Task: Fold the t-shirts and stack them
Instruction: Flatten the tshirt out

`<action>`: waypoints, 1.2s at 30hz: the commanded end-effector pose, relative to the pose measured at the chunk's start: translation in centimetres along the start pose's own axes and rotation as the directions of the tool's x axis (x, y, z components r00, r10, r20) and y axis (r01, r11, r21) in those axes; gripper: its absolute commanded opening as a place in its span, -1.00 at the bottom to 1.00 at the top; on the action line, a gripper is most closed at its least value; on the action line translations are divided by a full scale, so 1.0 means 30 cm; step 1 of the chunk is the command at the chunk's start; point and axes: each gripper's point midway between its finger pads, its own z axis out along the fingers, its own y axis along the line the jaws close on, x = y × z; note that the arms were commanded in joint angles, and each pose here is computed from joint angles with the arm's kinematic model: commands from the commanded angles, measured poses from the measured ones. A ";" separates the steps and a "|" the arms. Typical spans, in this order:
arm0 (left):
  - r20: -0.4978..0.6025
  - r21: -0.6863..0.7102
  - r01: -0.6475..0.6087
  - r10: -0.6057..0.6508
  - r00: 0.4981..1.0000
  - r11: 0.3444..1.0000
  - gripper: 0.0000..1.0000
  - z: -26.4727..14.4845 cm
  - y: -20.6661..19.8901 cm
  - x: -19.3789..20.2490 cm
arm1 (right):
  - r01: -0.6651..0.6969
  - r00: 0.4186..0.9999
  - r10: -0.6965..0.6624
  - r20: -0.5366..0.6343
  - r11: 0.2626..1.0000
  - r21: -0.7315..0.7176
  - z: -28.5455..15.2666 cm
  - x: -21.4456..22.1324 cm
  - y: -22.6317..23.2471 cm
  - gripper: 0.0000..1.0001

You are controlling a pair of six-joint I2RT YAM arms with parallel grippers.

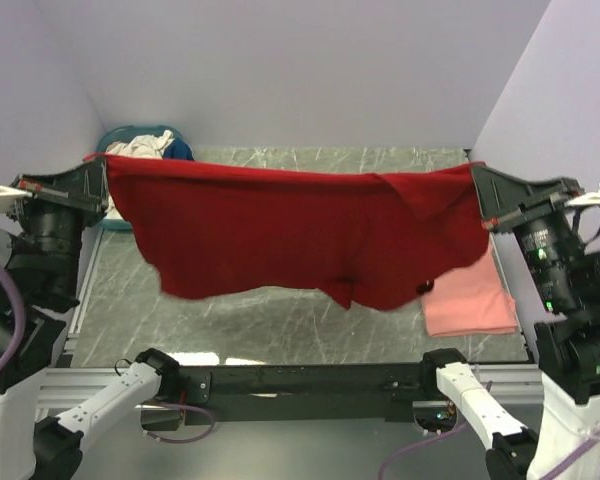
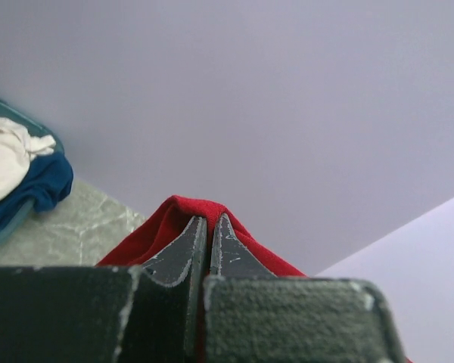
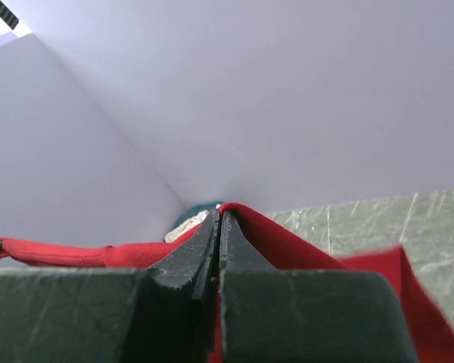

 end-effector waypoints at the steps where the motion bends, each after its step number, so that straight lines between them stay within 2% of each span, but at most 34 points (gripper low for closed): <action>1: 0.113 -0.046 -0.048 0.053 0.992 0.998 -0.99 0.099 -0.015 -0.041 | -0.001 1.000 0.002 -0.016 0.999 0.044 0.161 0.013 -0.047 -1.00; 8: 0.124 -0.090 -0.131 0.142 0.982 0.987 -0.99 0.377 -0.034 0.126 | -0.002 1.000 0.002 0.004 1.000 0.030 0.397 0.016 -0.081 -1.00; 9: 0.152 -0.095 -0.125 0.138 0.979 0.988 -0.99 0.420 -0.026 0.110 | -0.010 1.000 0.010 -0.015 0.999 0.043 0.455 0.042 -0.107 -1.00; 10: 0.143 -0.054 -0.124 0.131 0.981 0.991 -0.99 0.458 -0.052 0.118 | -0.009 1.000 0.009 -0.011 0.999 0.044 0.486 0.040 -0.119 -1.00; 12: 0.118 -0.059 -0.109 0.116 0.986 0.992 -0.99 0.578 -0.031 0.170 | -0.010 1.000 0.010 0.021 1.000 0.023 0.547 0.003 -0.109 -1.00; 13: 0.156 -0.051 -0.092 0.099 0.983 0.994 -0.99 0.618 -0.038 0.107 | -0.013 1.000 0.013 0.001 0.999 0.037 0.616 0.030 -0.145 -1.00; 14: 0.108 -0.032 -0.100 0.103 0.989 0.995 -0.99 0.704 -0.029 0.171 | -0.003 0.999 0.003 0.041 1.000 -0.001 0.636 -0.035 -0.106 -1.00; 15: 0.157 -0.001 -0.087 0.087 0.984 0.996 -0.99 0.736 -0.063 0.098 | -0.002 1.000 0.002 0.020 1.000 0.021 0.712 -0.006 -0.150 -1.00; 16: 0.163 0.013 -0.084 0.081 0.983 0.996 -0.99 0.770 -0.073 0.088 | 0.003 0.999 -0.003 0.036 1.000 0.017 0.739 -0.029 -0.150 -1.00; 17: 0.121 0.033 -0.091 0.086 0.989 0.995 -0.99 0.849 -0.064 0.145 | 0.017 0.996 -0.015 0.089 1.000 -0.021 0.747 -0.111 -0.097 -1.00; 18: 0.171 0.063 -0.086 0.074 0.982 0.994 -0.99 0.867 -0.100 0.063 | 0.018 0.997 -0.018 0.076 1.000 0.000 0.815 -0.094 -0.147 -1.00; 19: 0.168 0.067 -0.084 0.071 0.983 0.994 -0.99 0.892 -0.103 0.055 | 0.019 0.996 -0.018 0.090 1.000 -0.008 0.838 -0.115 -0.143 -1.00; 20: 0.137 0.074 -0.080 0.069 0.988 0.994 -0.99 0.953 -0.083 0.093 | 0.036 0.989 -0.029 0.146 0.998 -0.043 0.826 -0.204 -0.097 -1.00; 21: 0.172 0.092 -0.077 0.061 0.983 0.993 -0.99 0.961 -0.100 0.031 | 0.027 0.990 -0.021 0.143 0.999 -0.044 0.863 -0.198 -0.115 -1.00; 24: 0.162 0.118 -0.069 0.049 0.985 0.991 -0.99 1.009 -0.071 0.026 | 0.029 0.980 -0.013 0.200 0.996 -0.079 0.851 -0.259 -0.091 -1.00; 25: 0.171 0.110 -0.061 0.042 0.984 0.992 -0.99 1.010 -0.046 0.004 | 0.017 0.985 -0.007 0.174 0.998 -0.059 0.867 -0.212 -0.132 -1.00; 27: 0.142 0.081 -0.057 0.045 0.989 0.995 -0.99 1.022 0.028 0.029 | 0.021 0.979 -0.007 0.203 0.997 -0.069 0.825 -0.228 -0.115 -1.00; 28: 0.137 0.085 -0.045 0.033 0.990 0.995 -0.99 0.999 0.030 0.026 | -0.003 0.989 0.007 0.146 1.000 -0.031 0.846 -0.136 -0.185 -1.00; 29: 0.121 0.080 -0.043 0.033 0.992 0.996 -0.99 0.996 0.055 0.047 | -0.007 0.990 0.011 0.141 1.000 -0.029 0.838 -0.116 -0.195 -1.00; 30: 0.075 0.035 -0.041 0.039 0.996 0.999 -0.99 1.005 0.136 0.118 | -0.024 0.991 0.027 0.130 0.999 -0.025 0.814 -0.099 -0.200 -1.00; 31: 0.060 0.026 -0.034 0.032 0.998 0.999 -0.99 0.982 0.152 0.130 | -0.051 0.997 0.050 0.053 0.999 0.017 0.822 0.021 -0.276 -1.00; 32: 0.035 0.001 -0.028 0.028 0.999 1.000 -0.99 0.974 0.193 0.160 | -0.077 0.997 0.076 0.027 0.997 0.028 0.812 0.069 -0.300 -1.00; 33: -0.032 -0.060 -0.027 0.025 0.999 0.998 -0.99 0.966 0.295 0.259 | -0.091 0.996 0.090 0.015 0.995 0.030 0.779 0.095 -0.305 -1.00; 34: -0.056 -0.069 -0.016 0.012 0.998 0.997 -0.99 0.940 0.318 0.287 | -0.124 0.989 0.130 -0.065 0.988 0.092 0.765 0.242 -0.401 -1.00; 35: -0.127 -0.138 -0.015 -0.003 0.992 0.990 -0.99 0.919 0.433 0.400 | -0.159 0.983 0.166 -0.072 0.983 0.096 0.729 0.270 -0.403 -1.00; 36: -0.165 -0.174 -0.009 -0.020 0.986 0.985 -0.99 0.897 0.487 0.456 | -0.183 0.975 0.196 -0.103 0.976 0.118 0.707 0.334 -0.432 -1.00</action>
